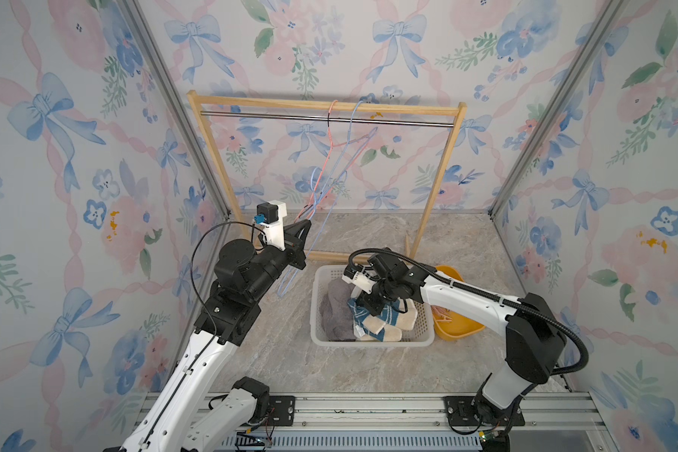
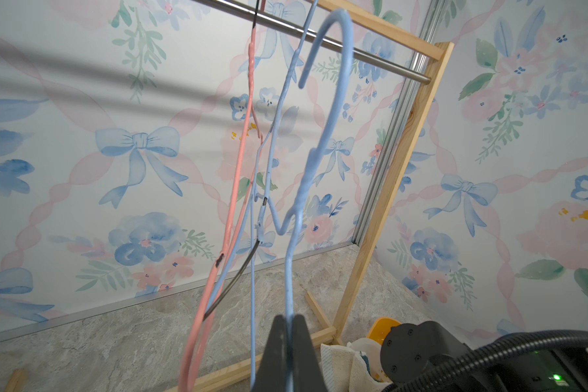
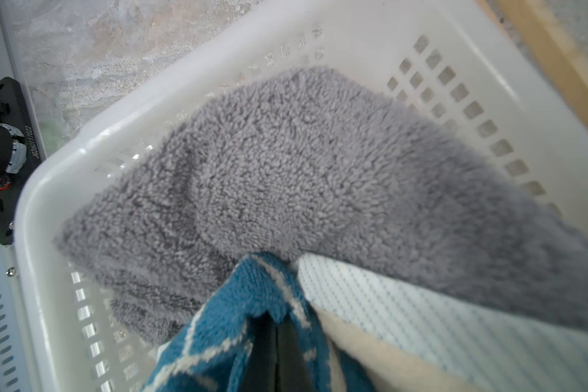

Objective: Remove the clothespins securing towels to the hanger
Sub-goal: Place the towel in the basket.

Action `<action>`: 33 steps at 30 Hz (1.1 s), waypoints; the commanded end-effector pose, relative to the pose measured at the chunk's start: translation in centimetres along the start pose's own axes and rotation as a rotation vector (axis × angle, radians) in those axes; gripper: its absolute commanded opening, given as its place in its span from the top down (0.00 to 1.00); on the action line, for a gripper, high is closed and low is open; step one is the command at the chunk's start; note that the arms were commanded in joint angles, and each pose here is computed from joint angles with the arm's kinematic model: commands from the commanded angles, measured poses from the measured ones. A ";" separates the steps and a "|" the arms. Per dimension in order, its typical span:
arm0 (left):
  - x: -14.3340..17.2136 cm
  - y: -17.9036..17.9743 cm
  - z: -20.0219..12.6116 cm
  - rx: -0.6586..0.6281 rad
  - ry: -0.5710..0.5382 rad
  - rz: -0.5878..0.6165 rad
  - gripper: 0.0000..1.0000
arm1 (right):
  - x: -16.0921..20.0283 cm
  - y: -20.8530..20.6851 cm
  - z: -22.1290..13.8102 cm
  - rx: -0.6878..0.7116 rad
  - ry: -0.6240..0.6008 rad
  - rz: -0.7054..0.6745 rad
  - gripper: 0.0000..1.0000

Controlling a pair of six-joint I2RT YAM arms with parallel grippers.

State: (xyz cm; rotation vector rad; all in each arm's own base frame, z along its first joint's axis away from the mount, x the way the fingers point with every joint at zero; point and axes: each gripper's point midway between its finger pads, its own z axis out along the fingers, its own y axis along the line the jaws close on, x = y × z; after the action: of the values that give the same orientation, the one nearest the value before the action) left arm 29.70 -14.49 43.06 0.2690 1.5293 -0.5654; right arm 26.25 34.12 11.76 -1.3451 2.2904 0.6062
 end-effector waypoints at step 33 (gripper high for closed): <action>4.3 -6.0 2.6 0.256 0.144 -0.001 1.00 | -5.6 -2.8 -23.7 0.179 -0.604 0.075 0.02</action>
State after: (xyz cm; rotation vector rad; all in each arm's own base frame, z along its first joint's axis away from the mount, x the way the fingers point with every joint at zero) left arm 29.14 -20.93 38.59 0.4814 1.6379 -0.7467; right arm 28.22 24.39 33.17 -0.8944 1.8655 0.6749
